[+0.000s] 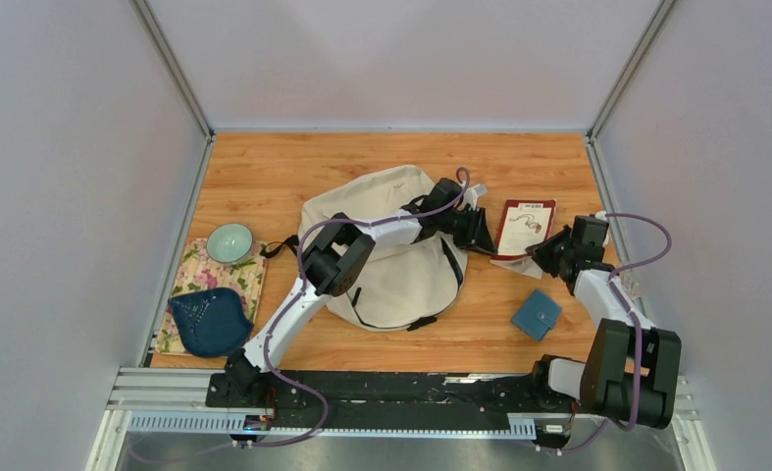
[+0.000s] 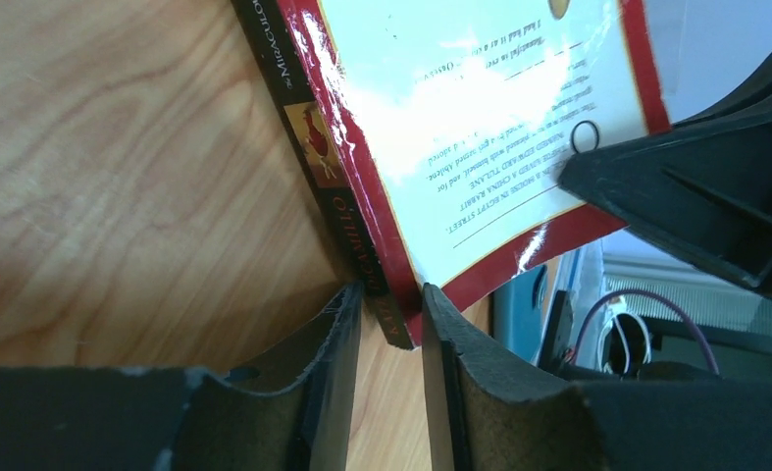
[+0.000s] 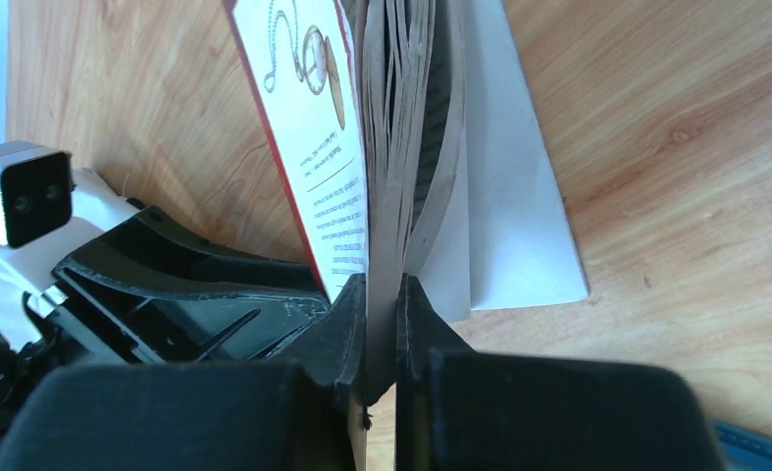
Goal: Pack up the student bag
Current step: Pick up the book from the center of the board.
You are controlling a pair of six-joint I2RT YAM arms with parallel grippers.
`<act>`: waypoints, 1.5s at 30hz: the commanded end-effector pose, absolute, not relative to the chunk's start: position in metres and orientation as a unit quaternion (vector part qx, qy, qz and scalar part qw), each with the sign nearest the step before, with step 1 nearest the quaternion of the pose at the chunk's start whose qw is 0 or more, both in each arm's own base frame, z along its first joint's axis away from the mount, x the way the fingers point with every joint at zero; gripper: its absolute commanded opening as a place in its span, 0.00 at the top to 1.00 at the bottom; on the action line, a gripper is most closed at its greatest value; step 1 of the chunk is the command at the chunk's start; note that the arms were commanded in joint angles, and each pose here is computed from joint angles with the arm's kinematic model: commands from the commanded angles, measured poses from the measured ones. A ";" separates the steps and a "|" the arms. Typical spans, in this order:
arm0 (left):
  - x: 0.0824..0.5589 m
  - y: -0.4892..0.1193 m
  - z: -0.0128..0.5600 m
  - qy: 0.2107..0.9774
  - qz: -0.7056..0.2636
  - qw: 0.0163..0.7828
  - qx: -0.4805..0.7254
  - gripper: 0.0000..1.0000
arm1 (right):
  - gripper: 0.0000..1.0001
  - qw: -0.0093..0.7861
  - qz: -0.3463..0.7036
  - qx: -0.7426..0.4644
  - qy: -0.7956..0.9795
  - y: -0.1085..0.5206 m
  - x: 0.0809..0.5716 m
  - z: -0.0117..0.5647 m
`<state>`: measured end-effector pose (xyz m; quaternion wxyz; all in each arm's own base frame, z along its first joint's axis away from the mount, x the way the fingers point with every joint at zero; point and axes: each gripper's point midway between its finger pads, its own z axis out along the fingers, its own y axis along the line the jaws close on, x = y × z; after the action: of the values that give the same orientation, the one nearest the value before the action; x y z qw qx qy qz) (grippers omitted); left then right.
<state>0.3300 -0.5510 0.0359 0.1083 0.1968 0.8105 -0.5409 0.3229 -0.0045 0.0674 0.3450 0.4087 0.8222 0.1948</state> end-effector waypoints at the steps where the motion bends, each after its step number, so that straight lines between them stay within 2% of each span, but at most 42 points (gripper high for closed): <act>1: 0.306 -0.557 0.089 0.778 -0.571 0.119 0.234 0.60 | 1.00 0.378 0.200 0.379 0.821 0.000 0.315 0.097; 2: 0.305 -0.556 0.111 0.769 -0.577 0.134 0.241 0.58 | 1.00 0.386 0.201 0.374 0.819 0.000 0.313 0.104; 4: 0.303 -0.548 0.116 0.771 -0.568 0.150 0.244 0.50 | 1.00 0.412 0.215 0.361 0.809 0.003 0.309 0.125; 5: 0.303 -0.545 0.143 0.760 -0.575 0.172 0.249 0.49 | 1.00 0.418 0.221 0.357 0.806 0.006 0.307 0.131; 7: 0.301 -0.531 0.147 0.766 -0.565 0.187 0.243 0.46 | 1.00 0.436 0.247 0.342 0.795 0.015 0.301 0.151; 8: 0.300 -0.525 0.175 0.752 -0.574 0.212 0.246 0.45 | 1.00 0.441 0.256 0.338 0.791 0.018 0.298 0.157; 10: 0.298 -0.507 0.178 0.756 -0.570 0.221 0.234 0.43 | 1.00 0.440 0.282 0.329 0.786 0.028 0.291 0.166; 11: 0.297 -0.499 0.208 0.737 -0.583 0.249 0.236 0.42 | 1.00 0.454 0.297 0.319 0.777 0.032 0.286 0.178; 13: 0.295 -0.479 0.208 0.741 -0.581 0.253 0.220 0.40 | 1.00 0.451 0.332 0.307 0.769 0.046 0.278 0.187; 15: 0.291 -0.463 0.239 0.719 -0.597 0.282 0.215 0.37 | 1.00 0.462 0.368 0.280 0.757 0.059 0.268 0.204; 16: 0.287 -0.451 0.229 0.729 -0.598 0.269 0.198 0.36 | 1.00 0.463 0.385 0.279 0.748 0.063 0.264 0.210; 17: 0.284 -0.445 0.251 0.707 -0.613 0.290 0.200 0.35 | 1.00 0.476 0.399 0.266 0.738 0.068 0.258 0.221; 20: 0.273 -0.428 0.257 0.699 -0.626 0.294 0.186 0.26 | 1.00 0.476 0.448 0.245 0.716 0.083 0.245 0.240; 24: 0.264 -0.417 0.257 0.697 -0.629 0.298 0.175 0.25 | 1.00 0.485 0.493 0.210 0.691 0.099 0.221 0.264; 32: 0.258 -0.420 0.283 0.657 -0.676 0.289 0.164 0.23 | 1.00 0.463 0.540 0.184 0.679 0.116 0.195 0.276; 42: 0.252 -0.422 0.287 0.646 -0.694 0.272 0.167 0.22 | 1.00 0.428 0.589 0.120 0.675 0.134 0.179 0.279; 45: 0.251 -0.423 0.282 0.647 -0.696 0.263 0.167 0.22 | 1.00 0.393 0.617 0.100 0.674 0.142 0.173 0.273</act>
<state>0.2554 -0.4198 0.2605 0.2550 0.1466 0.6789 -0.6727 0.1913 0.1250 0.2530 0.4093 0.1821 0.6909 0.5674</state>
